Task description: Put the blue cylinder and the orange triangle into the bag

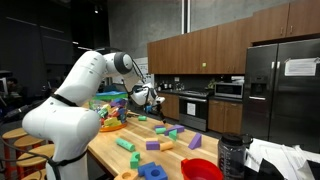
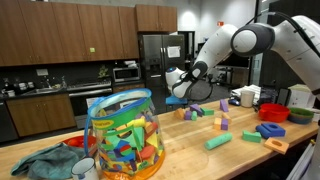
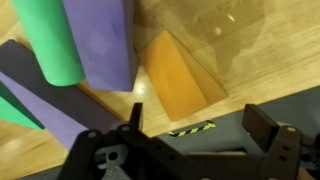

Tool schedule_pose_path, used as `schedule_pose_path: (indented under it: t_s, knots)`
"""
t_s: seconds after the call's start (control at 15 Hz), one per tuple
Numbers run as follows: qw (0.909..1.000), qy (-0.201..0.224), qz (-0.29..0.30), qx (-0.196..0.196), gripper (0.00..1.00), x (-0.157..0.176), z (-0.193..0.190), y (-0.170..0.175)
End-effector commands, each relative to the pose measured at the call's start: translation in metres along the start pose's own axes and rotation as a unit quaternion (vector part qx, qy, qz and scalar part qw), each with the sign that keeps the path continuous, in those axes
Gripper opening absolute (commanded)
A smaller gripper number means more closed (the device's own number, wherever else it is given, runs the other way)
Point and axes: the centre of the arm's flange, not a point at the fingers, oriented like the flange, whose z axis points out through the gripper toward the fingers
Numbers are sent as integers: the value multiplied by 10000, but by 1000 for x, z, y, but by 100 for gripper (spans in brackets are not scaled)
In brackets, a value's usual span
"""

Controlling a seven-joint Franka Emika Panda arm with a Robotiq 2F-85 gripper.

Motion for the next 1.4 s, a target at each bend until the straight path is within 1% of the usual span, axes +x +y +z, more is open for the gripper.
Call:
schedule_pose_path:
  t_s: [0.0,0.27,0.67,0.73,0.8,0.87,1.0,1.07,1.27,1.33]
  knots:
    - [9990,69,-154,-412,100,-3,8,11]
    - [9973,82,-242,-682,100,-3,17,17]
    - [9958,-24,-444,-798,100,-13,14,16]
    - [9957,-33,-467,-801,75,-15,12,16]
    - [9956,-40,-493,-799,74,-17,12,14]
    - [9955,-39,-521,-796,68,-18,11,13]
    - [9954,-39,-558,-782,53,-20,10,11]
    - [9953,-40,-565,-780,44,-21,9,10]
    - [9955,-42,-574,-753,22,-22,5,7]
    - [9956,-33,-584,-734,21,-22,4,6]
